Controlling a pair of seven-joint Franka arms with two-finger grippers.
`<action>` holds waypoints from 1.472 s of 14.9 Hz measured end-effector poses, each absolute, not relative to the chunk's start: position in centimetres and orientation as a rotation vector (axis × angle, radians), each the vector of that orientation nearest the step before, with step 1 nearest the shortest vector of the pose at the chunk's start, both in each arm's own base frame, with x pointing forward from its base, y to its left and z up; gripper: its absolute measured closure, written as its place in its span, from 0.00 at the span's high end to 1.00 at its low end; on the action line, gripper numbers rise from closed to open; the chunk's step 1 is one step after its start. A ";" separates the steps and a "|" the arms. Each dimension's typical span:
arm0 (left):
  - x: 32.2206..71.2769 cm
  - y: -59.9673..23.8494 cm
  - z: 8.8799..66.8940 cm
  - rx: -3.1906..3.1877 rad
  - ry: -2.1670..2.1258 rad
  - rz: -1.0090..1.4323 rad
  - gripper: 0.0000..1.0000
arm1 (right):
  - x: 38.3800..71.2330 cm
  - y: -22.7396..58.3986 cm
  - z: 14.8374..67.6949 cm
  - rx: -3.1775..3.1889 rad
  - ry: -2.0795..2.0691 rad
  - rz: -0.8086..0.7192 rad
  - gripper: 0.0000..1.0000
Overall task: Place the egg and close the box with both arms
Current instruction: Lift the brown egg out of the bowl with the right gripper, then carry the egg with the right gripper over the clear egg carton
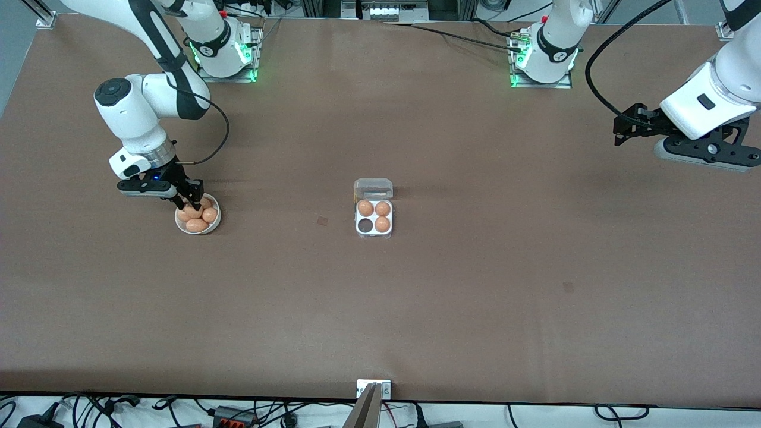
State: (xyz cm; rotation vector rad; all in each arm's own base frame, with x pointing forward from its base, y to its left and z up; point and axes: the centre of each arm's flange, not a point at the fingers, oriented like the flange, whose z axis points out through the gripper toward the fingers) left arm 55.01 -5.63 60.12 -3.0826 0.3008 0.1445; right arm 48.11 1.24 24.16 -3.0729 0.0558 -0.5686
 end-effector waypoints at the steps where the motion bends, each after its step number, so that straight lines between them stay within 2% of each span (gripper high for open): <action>1: 55.0 -5.6 60.1 -3.083 0.301 0.145 1.00 | 48.1 1.2 24.2 -3.073 0.056 -0.569 0.43; 8: 55.0 -5.6 60.1 -3.083 0.301 0.144 1.00 | 50.3 1.4 26.1 -3.064 0.042 -0.615 0.43; 14: 55.0 -5.6 60.1 -3.083 0.301 0.145 1.00 | 54.6 4.4 30.1 -3.091 -0.042 -0.440 0.43; 18: 55.0 -5.6 60.1 -3.083 0.301 0.144 1.00 | 58.6 8.0 37.1 -3.103 0.032 -0.273 0.43; 22: 55.0 -5.6 60.1 -3.083 0.301 0.144 1.00 | 59.3 15.2 39.8 -3.086 0.086 -0.237 0.43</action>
